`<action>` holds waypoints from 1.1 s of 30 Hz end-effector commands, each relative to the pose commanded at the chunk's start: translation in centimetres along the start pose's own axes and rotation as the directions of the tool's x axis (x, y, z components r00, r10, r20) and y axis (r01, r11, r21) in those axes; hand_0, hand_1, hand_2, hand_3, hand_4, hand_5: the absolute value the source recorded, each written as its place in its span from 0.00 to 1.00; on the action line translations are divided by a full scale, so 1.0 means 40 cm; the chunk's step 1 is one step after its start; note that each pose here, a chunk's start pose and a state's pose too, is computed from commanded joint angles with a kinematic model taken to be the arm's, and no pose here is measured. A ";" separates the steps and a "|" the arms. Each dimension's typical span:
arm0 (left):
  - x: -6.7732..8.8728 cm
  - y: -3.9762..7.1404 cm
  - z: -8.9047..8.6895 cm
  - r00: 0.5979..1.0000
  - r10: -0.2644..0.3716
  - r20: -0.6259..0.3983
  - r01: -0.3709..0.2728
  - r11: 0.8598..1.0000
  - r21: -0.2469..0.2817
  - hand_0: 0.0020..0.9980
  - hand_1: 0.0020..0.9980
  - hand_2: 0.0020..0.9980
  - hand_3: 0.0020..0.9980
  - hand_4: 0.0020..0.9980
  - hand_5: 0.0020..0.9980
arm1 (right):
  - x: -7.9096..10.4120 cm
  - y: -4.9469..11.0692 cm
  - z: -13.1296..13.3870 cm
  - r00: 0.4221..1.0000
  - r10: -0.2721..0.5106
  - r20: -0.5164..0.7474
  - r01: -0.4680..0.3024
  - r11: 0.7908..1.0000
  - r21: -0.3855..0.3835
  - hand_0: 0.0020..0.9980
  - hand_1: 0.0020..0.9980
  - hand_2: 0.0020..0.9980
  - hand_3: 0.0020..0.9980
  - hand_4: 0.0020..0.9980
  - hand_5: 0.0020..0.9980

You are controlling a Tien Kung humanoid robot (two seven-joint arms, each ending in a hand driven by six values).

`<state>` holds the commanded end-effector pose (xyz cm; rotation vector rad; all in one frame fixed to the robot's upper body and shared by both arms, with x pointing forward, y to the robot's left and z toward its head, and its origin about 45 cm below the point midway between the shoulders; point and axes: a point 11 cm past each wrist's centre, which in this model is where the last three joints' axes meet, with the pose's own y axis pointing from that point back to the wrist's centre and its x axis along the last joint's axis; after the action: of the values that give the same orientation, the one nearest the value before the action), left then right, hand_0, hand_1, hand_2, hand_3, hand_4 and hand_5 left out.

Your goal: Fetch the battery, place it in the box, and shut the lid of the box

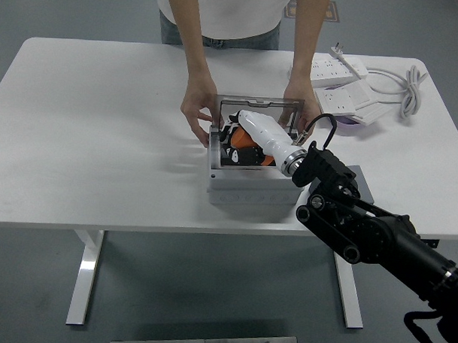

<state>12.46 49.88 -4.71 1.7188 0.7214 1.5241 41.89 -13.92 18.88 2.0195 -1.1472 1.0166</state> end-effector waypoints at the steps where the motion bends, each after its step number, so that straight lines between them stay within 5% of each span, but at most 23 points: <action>1: 0.000 0.000 0.000 1.000 0.000 0.000 0.000 1.000 0.000 0.63 0.70 0.57 0.54 0.50 0.00 | 0.001 0.000 0.000 1.000 0.000 0.000 0.000 1.000 0.000 0.24 0.37 0.45 0.48 0.72 0.12; 33: 0.005 0.003 0.013 1.000 0.000 0.004 0.000 1.000 -0.010 0.63 0.70 0.57 0.54 0.50 0.00 | 0.006 -0.001 0.025 1.000 0.015 -0.007 -0.015 0.999 0.028 0.22 0.37 0.44 0.47 0.75 0.17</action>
<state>13.00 49.89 -4.54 1.7144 0.7102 1.5214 42.32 -14.79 18.57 2.0302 -1.1521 1.0519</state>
